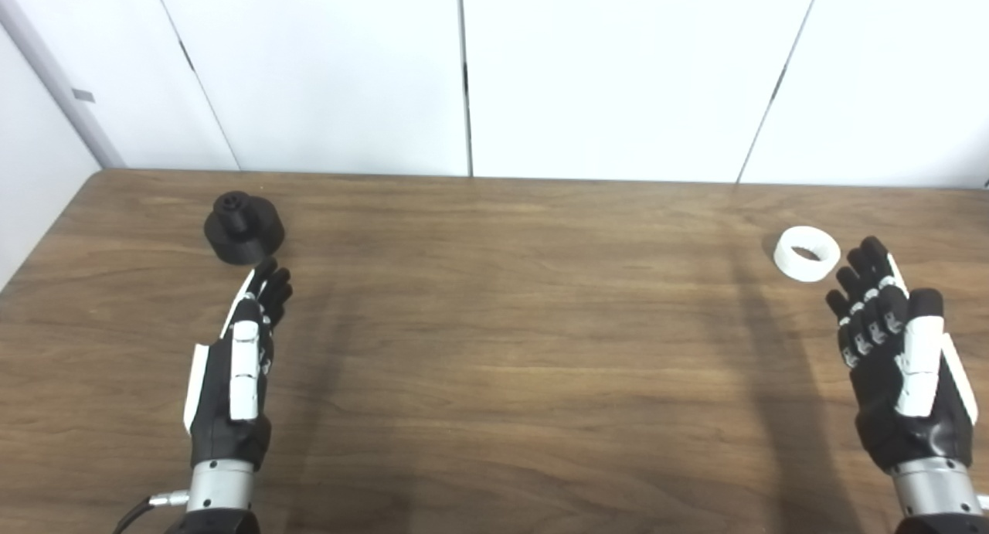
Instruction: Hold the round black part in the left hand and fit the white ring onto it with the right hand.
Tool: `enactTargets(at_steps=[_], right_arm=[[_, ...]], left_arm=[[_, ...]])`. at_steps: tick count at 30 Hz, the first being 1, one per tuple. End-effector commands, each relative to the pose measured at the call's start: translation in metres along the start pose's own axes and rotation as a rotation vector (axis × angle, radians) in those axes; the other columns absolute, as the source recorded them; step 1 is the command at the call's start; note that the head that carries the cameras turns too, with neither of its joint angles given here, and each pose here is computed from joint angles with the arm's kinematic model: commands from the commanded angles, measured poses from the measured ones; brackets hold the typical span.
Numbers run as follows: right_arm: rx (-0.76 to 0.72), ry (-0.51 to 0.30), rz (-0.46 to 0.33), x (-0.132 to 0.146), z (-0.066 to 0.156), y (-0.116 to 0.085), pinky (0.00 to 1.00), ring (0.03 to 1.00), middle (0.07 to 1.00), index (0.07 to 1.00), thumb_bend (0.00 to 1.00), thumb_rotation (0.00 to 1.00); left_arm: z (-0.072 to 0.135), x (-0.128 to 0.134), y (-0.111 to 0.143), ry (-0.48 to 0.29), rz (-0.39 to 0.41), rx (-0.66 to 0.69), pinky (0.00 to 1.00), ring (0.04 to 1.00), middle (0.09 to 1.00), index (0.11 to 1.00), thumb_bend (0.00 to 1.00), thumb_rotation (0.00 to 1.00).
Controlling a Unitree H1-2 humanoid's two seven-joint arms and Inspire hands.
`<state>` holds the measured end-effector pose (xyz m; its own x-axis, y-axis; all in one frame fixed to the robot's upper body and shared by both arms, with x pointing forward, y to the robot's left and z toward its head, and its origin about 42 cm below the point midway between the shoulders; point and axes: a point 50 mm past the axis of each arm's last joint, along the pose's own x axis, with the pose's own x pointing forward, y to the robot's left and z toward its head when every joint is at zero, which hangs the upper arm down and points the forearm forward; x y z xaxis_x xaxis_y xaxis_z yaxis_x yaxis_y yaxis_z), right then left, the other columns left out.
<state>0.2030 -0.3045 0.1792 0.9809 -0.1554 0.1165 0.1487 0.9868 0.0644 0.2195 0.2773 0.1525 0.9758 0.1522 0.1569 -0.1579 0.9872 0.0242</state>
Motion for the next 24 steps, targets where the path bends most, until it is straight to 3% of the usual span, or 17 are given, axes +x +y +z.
enactTargets(at_steps=[1,15,24], right_arm=[[-0.022,0.062,-0.018,-0.040,-0.009,-0.011,1.00,1.000,1.000,0.998,0.57,1.00],[-0.022,0.066,-0.019,-0.040,-0.009,-0.012,1.00,1.000,1.000,1.000,0.58,1.00],[-0.032,0.071,-0.021,-0.038,-0.012,-0.023,1.00,1.000,1.000,1.000,0.62,1.00]], left_arm=[[-0.004,-0.023,0.003,0.010,0.007,0.008,1.00,0.943,0.940,0.951,0.54,1.00],[-0.003,-0.022,0.001,0.010,0.010,-0.002,1.00,0.933,0.930,0.942,0.54,1.00],[-0.007,-0.024,-0.012,0.029,0.020,-0.020,1.00,0.930,0.924,0.929,0.56,1.00]])
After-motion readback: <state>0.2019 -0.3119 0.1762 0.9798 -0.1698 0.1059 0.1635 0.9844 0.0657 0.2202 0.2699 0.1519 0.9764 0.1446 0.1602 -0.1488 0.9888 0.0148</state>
